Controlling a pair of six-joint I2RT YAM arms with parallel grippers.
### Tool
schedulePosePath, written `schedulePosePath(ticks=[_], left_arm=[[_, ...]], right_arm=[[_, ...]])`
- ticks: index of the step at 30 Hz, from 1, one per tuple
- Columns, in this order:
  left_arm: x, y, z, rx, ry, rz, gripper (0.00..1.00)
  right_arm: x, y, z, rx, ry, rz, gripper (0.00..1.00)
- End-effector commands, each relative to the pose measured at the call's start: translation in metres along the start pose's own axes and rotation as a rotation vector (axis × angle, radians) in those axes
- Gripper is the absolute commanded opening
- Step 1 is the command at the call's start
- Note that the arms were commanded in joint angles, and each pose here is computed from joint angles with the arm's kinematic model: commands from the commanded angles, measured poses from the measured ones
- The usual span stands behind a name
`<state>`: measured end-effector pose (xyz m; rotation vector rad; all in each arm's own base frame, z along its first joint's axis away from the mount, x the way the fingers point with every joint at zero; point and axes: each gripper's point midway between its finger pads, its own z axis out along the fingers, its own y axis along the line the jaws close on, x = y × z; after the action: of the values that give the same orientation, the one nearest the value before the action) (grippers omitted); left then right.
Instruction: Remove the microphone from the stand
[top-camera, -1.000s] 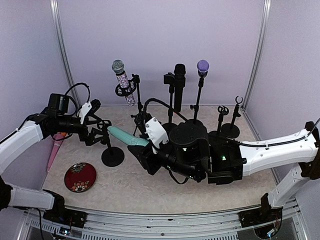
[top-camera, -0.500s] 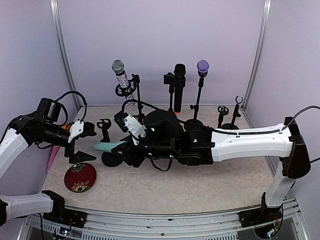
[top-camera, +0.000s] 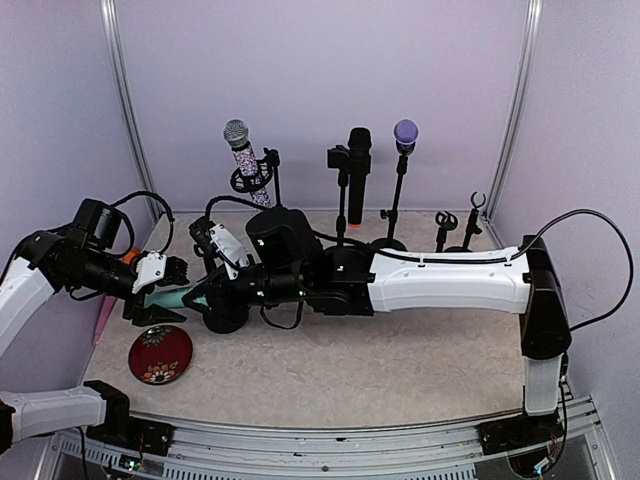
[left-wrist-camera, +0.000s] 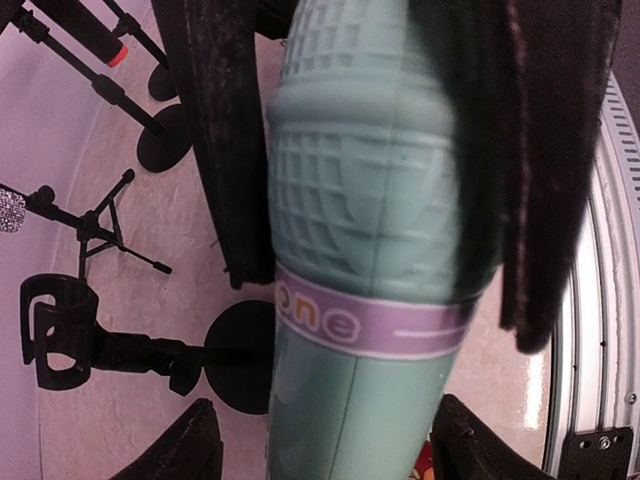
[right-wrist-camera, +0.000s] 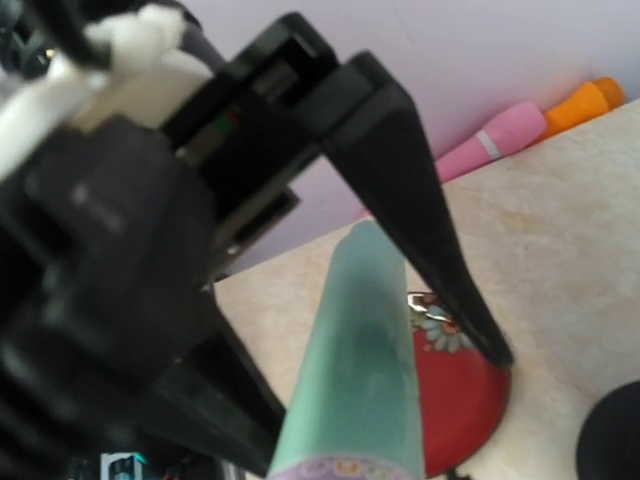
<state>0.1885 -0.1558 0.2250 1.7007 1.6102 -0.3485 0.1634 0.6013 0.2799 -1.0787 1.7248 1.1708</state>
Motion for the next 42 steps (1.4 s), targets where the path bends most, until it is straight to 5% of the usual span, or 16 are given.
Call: schedulePosePath(ticks=[1,4,7,11,17,23,29,35,42], left_arm=[[0.003,-0.001,0.0,-0.008,0.015,0.024,0.65],[0.004,0.004,0.0,-0.033,0.023,0.032,0.48],[0.01,0.007,0.002,-0.051,0.045,0.028,0.32],[0.018,0.01,0.004,-0.071,0.079,0.014,0.29],[0.045,0.025,-0.004,-0.147,0.155,-0.036,0.29],[0.109,0.061,-0.034,-0.306,0.178,-0.2,0.29],[0.18,0.085,-0.056,-0.4,0.218,-0.449,0.29],[0.262,0.1,-0.054,-0.535,0.415,-0.69,0.31],[0.327,0.086,-0.047,-0.598,0.617,-0.769,0.35]], right_arm=[[-0.011,0.009,0.005,-0.061,-0.013,0.006,0.0],[-0.009,0.007,0.005,-0.06,-0.01,0.007,0.0],[-0.013,0.005,0.0,-0.058,-0.022,0.009,0.22],[-0.026,-0.005,-0.016,-0.045,-0.067,0.011,0.69],[-0.055,-0.032,-0.057,0.024,-0.152,0.001,0.94],[-0.069,-0.064,-0.088,0.157,-0.216,-0.008,1.0],[-0.053,-0.093,-0.06,0.269,-0.147,-0.052,1.0],[-0.05,-0.112,-0.018,0.305,-0.116,-0.107,1.0],[-0.046,-0.128,0.025,0.321,-0.084,-0.164,1.0]])
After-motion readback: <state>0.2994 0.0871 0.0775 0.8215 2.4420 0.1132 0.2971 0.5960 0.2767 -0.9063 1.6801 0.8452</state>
